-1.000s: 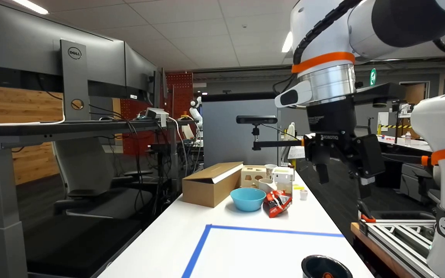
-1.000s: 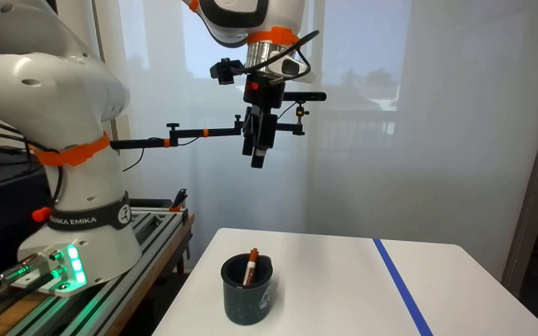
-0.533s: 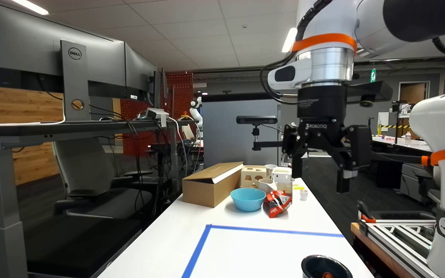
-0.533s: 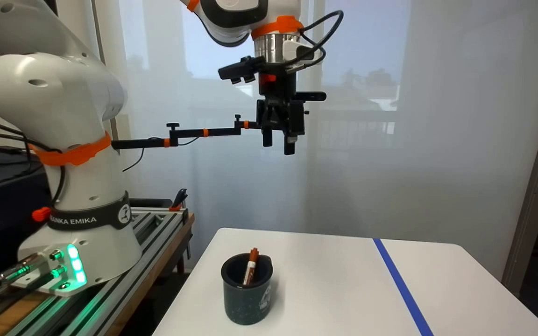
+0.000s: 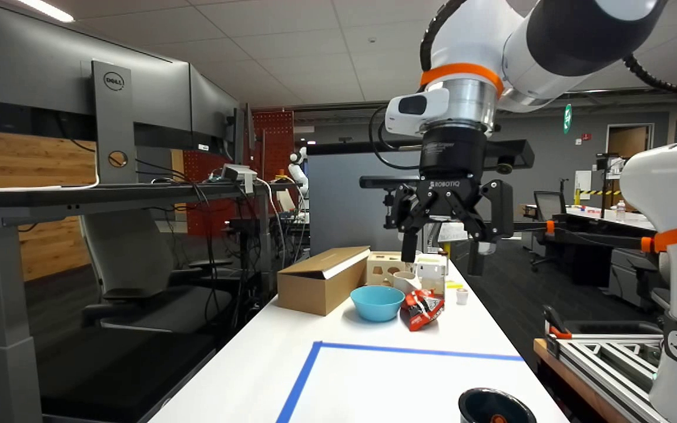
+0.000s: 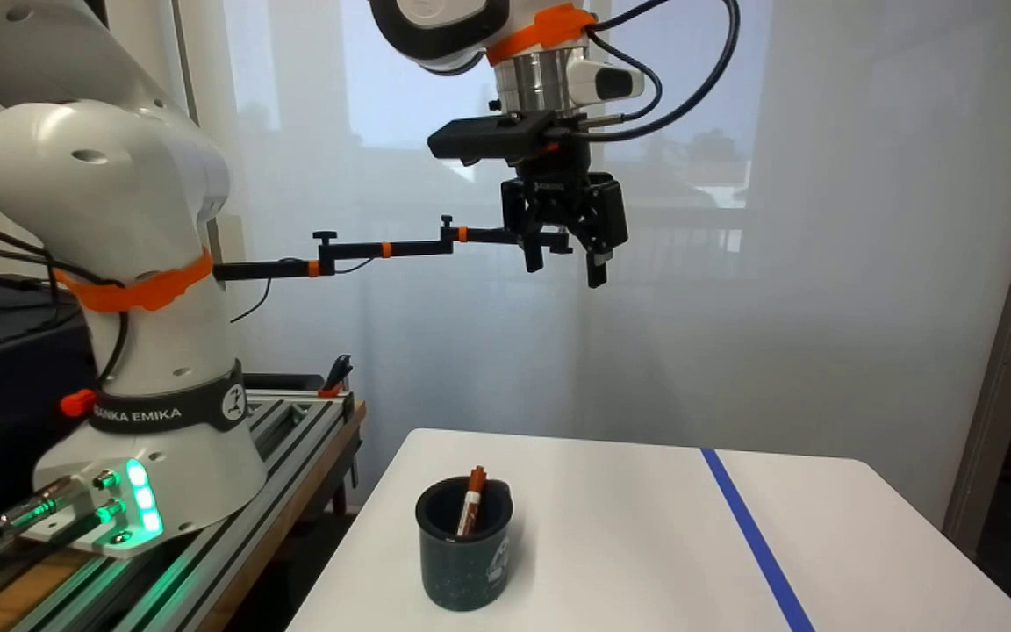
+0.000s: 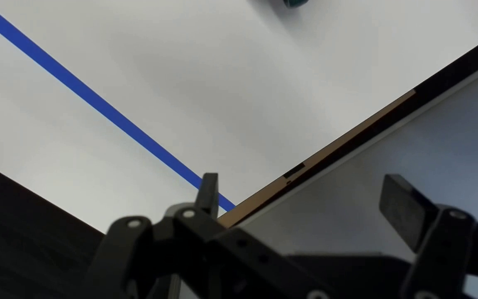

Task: Remove the marker from the cup and put it on the table

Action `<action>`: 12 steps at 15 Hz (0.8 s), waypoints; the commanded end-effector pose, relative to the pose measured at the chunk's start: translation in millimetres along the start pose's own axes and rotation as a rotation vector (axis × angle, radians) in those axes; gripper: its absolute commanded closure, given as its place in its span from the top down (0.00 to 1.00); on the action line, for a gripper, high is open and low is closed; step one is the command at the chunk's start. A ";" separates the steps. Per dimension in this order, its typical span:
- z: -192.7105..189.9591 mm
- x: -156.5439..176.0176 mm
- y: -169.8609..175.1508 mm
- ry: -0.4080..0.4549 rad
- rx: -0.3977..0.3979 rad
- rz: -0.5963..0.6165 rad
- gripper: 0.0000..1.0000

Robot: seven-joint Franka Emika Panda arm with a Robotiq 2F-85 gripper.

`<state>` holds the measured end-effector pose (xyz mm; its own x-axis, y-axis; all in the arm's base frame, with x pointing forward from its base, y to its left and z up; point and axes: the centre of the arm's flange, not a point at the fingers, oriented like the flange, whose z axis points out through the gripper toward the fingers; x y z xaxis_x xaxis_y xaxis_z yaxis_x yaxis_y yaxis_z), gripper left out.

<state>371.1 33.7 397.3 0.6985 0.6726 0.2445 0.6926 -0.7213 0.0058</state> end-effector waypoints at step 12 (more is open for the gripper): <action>157.5 -85.8 -7.4 -0.153 0.162 -0.023 1.00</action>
<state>383.1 0.4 271.3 0.7032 0.6990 0.1300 0.7109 -0.6895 -0.1386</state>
